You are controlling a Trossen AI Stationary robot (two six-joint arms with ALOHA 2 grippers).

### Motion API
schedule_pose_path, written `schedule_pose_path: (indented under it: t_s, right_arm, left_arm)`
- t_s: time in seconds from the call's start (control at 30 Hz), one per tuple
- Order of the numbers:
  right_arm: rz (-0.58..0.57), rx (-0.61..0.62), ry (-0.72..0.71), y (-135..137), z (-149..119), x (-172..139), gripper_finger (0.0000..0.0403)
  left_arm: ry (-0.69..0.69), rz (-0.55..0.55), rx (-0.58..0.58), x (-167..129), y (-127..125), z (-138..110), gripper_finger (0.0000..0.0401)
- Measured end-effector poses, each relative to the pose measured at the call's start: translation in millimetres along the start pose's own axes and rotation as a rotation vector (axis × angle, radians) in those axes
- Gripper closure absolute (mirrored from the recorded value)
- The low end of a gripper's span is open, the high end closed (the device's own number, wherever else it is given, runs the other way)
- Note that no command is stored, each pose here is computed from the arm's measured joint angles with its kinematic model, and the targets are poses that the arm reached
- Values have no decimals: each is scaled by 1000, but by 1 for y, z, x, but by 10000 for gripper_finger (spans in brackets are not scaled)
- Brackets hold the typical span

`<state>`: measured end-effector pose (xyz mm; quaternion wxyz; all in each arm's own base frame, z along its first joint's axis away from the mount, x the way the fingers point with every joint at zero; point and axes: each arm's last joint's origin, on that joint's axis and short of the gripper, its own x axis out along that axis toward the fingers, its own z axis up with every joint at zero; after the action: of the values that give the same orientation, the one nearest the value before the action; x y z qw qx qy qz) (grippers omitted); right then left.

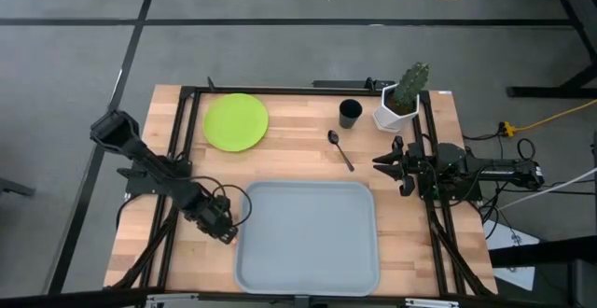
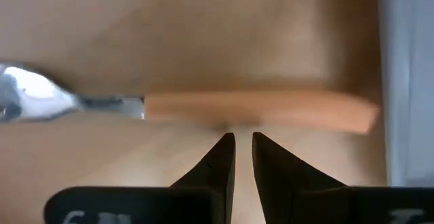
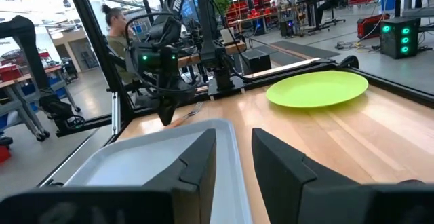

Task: Pick and place plate/cup/fork/spoon on tray
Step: Move the orange fork to the top center of the table

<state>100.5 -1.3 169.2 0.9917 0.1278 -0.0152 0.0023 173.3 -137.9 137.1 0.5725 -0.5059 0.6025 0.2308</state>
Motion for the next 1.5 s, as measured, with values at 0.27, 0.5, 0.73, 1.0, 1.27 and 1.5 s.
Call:
schedule_pose_path:
  t_s: [0.27,0.5,0.73,1.0,1.27,1.5]
  right_arm:
    - [0,-2,0,0,0,0,302]
    - [0,-3,0,0,0,0,302]
    - [-6,-1,20,-1,-2,0,302]
    - [-14,2,53,-1,-5,0,302]
    - [-14,2,52,-1,-5,0,302]
    - [-14,2,51,-1,-5,0,302]
  left_arm:
    - [-26,113,-22,4,7,10,357]
    - [-57,186,5,0,13,27,357]
    - [-62,254,12,-6,19,44,357]
    - [-58,305,24,-11,24,56,358]
    - [-78,361,12,-17,31,71,358]
    - [-131,380,4,-22,35,88,358]
